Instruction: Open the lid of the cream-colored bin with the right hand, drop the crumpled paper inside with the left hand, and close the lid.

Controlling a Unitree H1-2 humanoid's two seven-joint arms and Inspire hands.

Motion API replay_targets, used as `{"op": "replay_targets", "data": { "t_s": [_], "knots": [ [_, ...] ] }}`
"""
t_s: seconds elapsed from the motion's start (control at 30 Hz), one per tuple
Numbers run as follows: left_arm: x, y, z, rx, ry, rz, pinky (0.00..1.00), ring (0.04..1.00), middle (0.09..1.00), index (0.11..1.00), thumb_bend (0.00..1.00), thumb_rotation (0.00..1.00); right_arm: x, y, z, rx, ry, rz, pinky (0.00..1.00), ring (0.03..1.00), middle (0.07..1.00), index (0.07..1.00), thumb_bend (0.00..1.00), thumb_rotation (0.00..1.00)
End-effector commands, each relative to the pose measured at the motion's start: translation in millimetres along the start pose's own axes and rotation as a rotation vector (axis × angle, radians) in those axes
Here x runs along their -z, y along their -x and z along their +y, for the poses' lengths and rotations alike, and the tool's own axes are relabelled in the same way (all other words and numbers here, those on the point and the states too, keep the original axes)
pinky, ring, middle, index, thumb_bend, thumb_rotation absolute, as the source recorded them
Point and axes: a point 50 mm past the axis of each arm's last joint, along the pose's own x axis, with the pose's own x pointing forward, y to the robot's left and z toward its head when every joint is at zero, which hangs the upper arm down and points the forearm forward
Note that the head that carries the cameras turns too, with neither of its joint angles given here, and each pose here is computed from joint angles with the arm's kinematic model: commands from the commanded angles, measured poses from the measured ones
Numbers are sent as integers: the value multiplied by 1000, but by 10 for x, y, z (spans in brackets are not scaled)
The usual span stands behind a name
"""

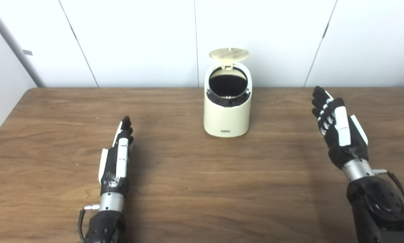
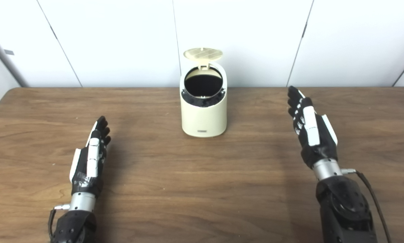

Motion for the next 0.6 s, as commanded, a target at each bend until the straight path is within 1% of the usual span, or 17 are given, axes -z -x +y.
{"op": "replay_targets", "data": {
  "t_s": [0.0,0.07,0.17,0.3,0.37,0.43,0.57],
  "knots": [
    [113,68,17,-1,5,13,1000,1000,1000,1000,429,1000,-315,-168,37,-30,59,-108,990,971,947,902,595,937],
    [115,81,19,-7,7,22,994,1000,1000,1000,428,1000,-395,-234,93,-29,94,-122,964,946,928,888,611,922],
    [130,90,28,-7,17,29,993,1000,1000,1000,425,1000,-479,-326,154,-40,128,-135,955,933,914,875,626,901],
    [159,94,42,-3,15,29,984,1000,1000,1000,427,999,-611,-435,280,-65,152,-137,934,935,917,868,595,883],
    [170,101,40,0,12,29,988,1000,1000,1000,422,999,-700,-497,355,-87,185,-151,937,947,928,866,586,901],
    [187,102,42,3,14,28,992,1000,1000,1000,411,1000,-775,-560,417,-113,220,-169,964,966,944,872,567,932],
    [193,117,30,10,10,25,993,1000,1000,1000,403,1000,-893,-689,521,-138,298,-199,965,962,945,865,561,960]
  ]
}}
